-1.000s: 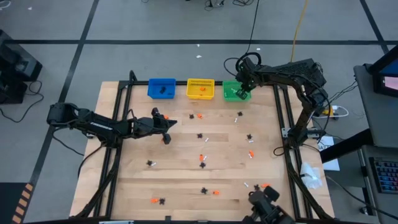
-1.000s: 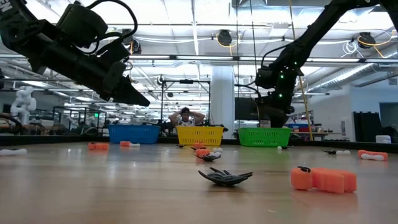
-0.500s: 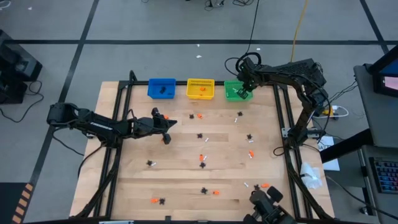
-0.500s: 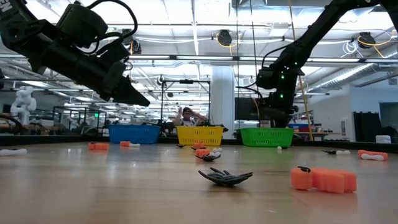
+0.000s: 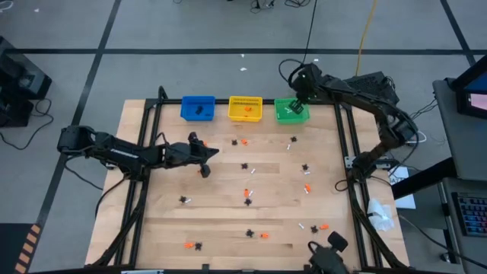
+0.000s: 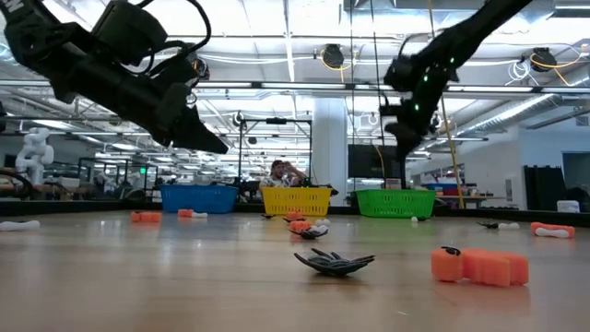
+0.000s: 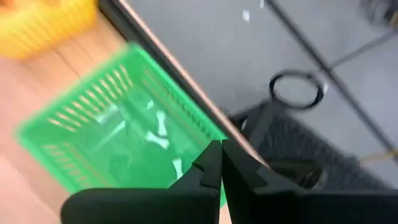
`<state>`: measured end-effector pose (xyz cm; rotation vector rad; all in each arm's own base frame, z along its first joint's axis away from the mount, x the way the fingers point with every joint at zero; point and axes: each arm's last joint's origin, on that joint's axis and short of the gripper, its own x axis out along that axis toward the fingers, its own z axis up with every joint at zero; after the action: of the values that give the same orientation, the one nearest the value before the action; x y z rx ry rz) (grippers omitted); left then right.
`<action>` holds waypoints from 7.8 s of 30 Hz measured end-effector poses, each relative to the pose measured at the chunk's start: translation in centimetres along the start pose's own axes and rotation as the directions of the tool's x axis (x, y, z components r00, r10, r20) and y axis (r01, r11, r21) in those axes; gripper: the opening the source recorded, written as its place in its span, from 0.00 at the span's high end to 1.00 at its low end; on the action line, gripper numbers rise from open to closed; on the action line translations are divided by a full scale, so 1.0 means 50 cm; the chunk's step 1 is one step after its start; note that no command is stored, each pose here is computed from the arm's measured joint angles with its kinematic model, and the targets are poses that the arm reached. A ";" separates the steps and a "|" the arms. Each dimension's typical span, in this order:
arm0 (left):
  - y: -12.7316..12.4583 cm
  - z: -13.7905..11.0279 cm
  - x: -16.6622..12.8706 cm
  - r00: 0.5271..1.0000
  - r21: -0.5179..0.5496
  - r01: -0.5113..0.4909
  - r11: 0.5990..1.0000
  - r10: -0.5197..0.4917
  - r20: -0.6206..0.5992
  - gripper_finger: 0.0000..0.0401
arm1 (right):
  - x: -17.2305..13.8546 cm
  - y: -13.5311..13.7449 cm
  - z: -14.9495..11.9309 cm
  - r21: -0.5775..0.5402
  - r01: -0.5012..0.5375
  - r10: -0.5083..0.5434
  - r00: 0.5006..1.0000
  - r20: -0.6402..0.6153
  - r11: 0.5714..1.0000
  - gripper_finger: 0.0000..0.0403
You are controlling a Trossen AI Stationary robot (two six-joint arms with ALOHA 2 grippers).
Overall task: Sort Halloween decoration
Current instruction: Put the orange skeleton toy into the yellow bin, then put the black spider toy into the blue bin
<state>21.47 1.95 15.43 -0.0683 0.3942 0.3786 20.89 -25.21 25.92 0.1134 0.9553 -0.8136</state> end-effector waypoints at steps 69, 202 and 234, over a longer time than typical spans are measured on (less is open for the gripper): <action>-0.021 -0.035 0.020 0.644 0.095 0.118 0.988 -0.004 -0.765 0.60 | -0.010 0.290 -0.055 -0.286 -0.304 0.418 0.663 0.621 0.909 0.86; 0.100 0.025 0.266 0.955 -0.121 -0.062 0.991 0.023 -0.297 0.60 | -0.011 0.300 -0.059 -0.286 -0.323 0.432 0.667 0.607 0.902 0.86; 0.118 -0.002 0.275 0.934 -0.068 -0.072 0.995 0.043 -0.354 0.97 | -0.011 0.299 -0.059 -0.291 -0.317 0.431 0.668 0.607 0.903 0.86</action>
<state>30.97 12.19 10.05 -0.2049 0.7377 0.4414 28.62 -13.08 20.79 -0.1189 0.2858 -0.3282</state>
